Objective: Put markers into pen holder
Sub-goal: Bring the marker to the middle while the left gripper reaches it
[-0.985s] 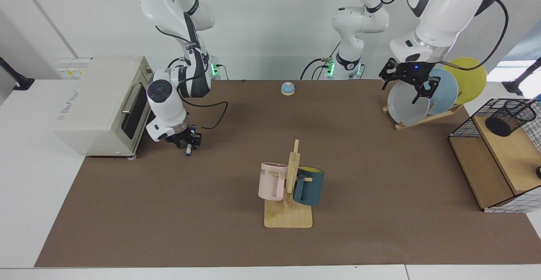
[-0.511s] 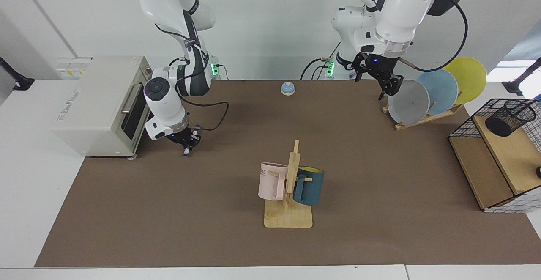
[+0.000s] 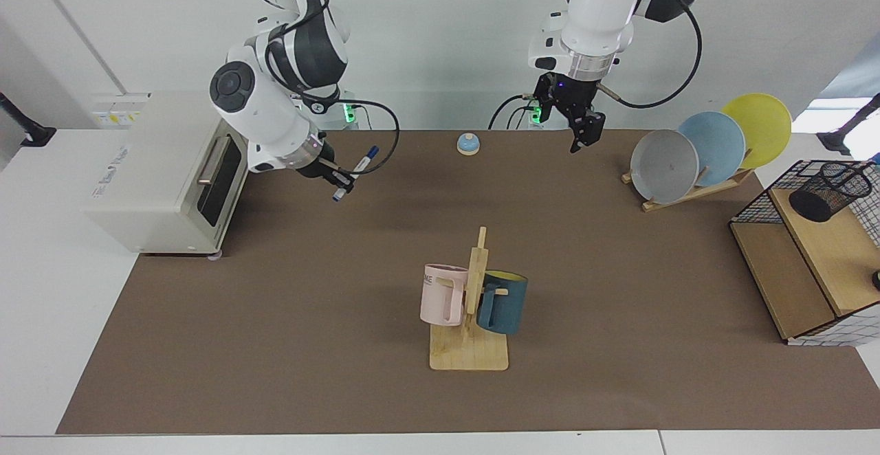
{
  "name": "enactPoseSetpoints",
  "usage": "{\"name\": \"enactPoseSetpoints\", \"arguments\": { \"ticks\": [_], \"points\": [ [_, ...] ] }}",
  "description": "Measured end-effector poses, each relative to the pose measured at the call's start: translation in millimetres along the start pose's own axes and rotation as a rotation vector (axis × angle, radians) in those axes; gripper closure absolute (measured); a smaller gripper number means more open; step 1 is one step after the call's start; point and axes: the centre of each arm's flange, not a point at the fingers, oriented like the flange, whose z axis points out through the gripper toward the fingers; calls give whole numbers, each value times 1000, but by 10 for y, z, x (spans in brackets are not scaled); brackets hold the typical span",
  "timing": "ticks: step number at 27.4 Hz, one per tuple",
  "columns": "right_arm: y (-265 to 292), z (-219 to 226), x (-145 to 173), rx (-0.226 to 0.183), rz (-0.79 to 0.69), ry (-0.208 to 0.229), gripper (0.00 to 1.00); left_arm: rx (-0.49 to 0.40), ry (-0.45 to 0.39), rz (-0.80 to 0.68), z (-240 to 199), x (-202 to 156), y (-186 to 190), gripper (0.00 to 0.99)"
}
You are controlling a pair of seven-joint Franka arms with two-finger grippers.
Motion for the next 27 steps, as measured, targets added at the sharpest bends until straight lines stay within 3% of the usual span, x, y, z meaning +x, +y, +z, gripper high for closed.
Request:
{"name": "enactPoseSetpoints", "arguments": {
  "ticks": [6,12,16,21,27],
  "points": [
    [-190,-467,-422,57,215,-100,833,18,31,19,9,98,70,0],
    [-473,-532,-797,111,429,-199,833,-16,78,3,2,229,214,0],
    [-733,-488,-1078,160,526,-228,833,-22,93,-10,-19,362,399,0],
    [-999,-407,-1373,218,602,-233,833,-19,95,-87,-42,541,711,0],
    [-1082,-400,-1431,251,639,-262,833,-14,98,-143,-78,627,909,0]
  ]
}}
